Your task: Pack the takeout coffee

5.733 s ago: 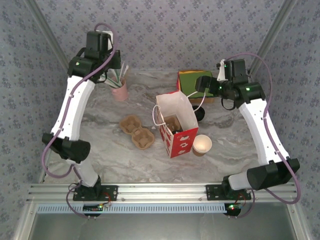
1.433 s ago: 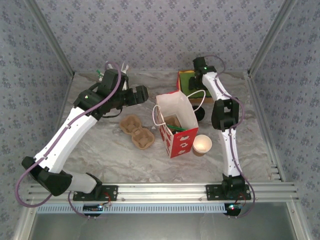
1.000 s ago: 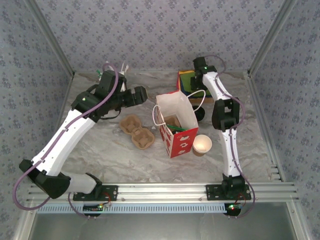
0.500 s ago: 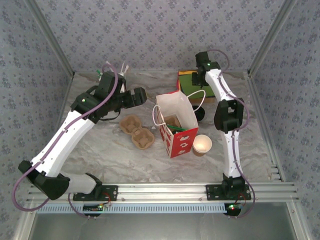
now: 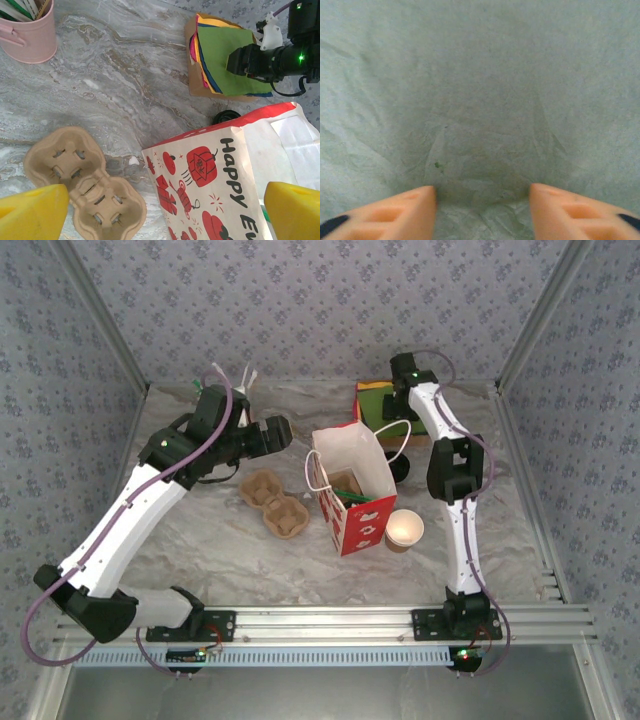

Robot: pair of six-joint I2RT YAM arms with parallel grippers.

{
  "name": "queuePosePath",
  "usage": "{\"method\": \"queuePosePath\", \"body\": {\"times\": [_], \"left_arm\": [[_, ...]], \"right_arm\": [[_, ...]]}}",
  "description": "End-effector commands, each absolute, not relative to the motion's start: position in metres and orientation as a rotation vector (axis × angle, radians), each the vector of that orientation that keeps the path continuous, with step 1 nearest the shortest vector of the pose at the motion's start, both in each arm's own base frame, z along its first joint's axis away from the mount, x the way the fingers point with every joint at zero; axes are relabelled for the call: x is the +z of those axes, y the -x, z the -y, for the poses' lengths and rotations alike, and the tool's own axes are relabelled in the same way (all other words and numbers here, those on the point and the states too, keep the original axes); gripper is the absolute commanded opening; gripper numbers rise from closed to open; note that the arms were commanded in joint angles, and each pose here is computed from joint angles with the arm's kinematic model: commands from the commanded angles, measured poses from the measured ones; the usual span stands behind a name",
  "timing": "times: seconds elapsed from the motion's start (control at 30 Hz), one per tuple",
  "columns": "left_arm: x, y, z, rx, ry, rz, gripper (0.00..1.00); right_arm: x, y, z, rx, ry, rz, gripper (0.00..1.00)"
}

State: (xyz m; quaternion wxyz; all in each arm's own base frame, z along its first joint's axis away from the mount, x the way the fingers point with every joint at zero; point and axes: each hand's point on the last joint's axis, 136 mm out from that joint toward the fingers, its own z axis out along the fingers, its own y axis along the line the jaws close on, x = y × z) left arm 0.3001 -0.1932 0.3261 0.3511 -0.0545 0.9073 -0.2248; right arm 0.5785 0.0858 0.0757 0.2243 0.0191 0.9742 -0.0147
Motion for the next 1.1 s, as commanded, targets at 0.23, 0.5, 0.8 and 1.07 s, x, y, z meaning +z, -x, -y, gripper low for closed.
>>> {"method": "queuePosePath", "body": {"times": [0.23,0.5,0.8,1.07], "left_arm": [[0.338,-0.297,0.196,-0.627,0.129,-2.324,1.0],[0.337,-0.297,0.197,-0.632,0.125,-2.327,1.0],[0.336,-0.298,0.199,-0.637,0.121,-2.328,1.0],[0.334,-0.298,0.201,-0.64,0.107,-2.335,1.0]], "right_arm": [[0.082,-0.575,-0.085,-0.031,-0.043,-2.694,0.17],[0.11,-0.576,-0.083,-0.024,-0.06,-2.644,0.0],[0.142,-0.575,-0.083,-0.016,-0.069,-2.589,0.01],[0.12,-0.577,-0.086,-0.015,-0.041,-2.624,0.56]]}}
